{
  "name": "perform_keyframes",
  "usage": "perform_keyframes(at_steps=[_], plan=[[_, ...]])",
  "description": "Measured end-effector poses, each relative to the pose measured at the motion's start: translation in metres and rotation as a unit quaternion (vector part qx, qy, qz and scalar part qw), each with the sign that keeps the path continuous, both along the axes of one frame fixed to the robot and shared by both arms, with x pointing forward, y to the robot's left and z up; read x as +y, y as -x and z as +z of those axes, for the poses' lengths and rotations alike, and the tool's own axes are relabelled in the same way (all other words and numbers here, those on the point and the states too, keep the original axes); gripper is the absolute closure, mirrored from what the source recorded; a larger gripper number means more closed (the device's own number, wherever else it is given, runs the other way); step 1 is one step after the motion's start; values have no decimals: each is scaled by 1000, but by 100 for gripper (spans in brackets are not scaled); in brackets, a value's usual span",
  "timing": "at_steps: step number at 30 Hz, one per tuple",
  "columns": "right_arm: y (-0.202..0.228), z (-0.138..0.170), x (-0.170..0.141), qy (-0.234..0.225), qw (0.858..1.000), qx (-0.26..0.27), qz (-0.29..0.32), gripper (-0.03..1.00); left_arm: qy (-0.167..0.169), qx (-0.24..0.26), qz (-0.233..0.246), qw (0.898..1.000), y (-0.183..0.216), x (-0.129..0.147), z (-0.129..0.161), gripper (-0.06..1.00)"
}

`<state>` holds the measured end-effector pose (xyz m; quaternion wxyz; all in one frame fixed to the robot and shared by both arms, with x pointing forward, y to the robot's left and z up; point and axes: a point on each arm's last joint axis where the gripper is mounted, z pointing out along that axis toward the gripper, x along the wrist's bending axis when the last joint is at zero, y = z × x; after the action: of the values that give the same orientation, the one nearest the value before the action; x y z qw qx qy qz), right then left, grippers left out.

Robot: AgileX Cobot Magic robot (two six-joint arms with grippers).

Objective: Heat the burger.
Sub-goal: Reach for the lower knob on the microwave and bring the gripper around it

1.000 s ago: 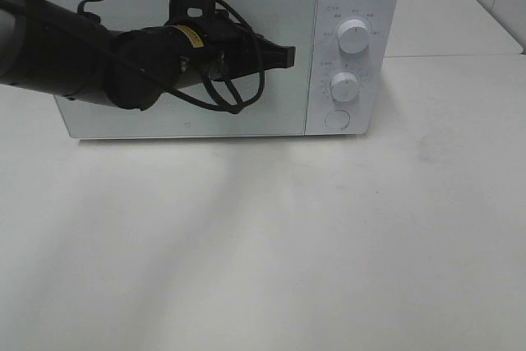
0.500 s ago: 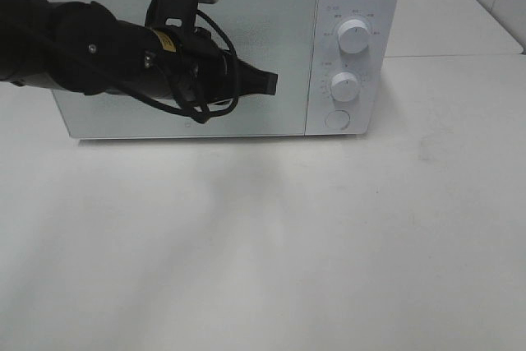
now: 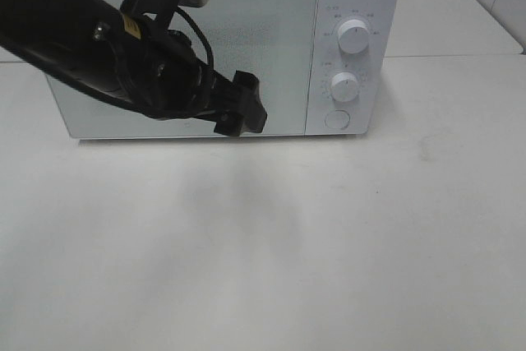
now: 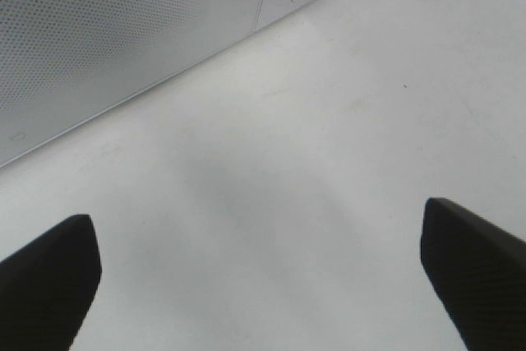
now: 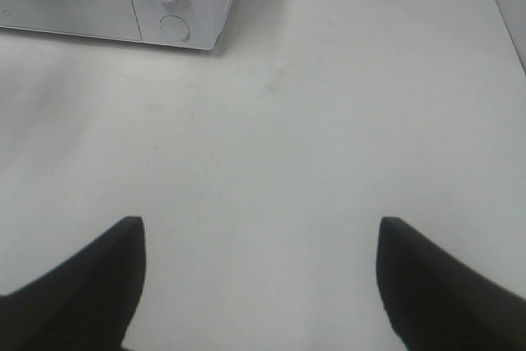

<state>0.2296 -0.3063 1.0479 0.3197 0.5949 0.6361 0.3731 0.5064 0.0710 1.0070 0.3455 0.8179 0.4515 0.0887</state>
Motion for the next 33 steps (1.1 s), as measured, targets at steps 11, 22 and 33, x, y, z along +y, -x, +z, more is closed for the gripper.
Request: perform_keyframes(at_steps=[11,22,33], plan=[[0,0,0,0,1000,0,0,22,-81,36,-38,995,30,30,33,-4],[0,0,0,0,1000,0,0,22,-91,120,93,984,24,111,57,-4],[0,0,0,0,1000,0,0,22,-89,157,202,963,49,181,64,-4]])
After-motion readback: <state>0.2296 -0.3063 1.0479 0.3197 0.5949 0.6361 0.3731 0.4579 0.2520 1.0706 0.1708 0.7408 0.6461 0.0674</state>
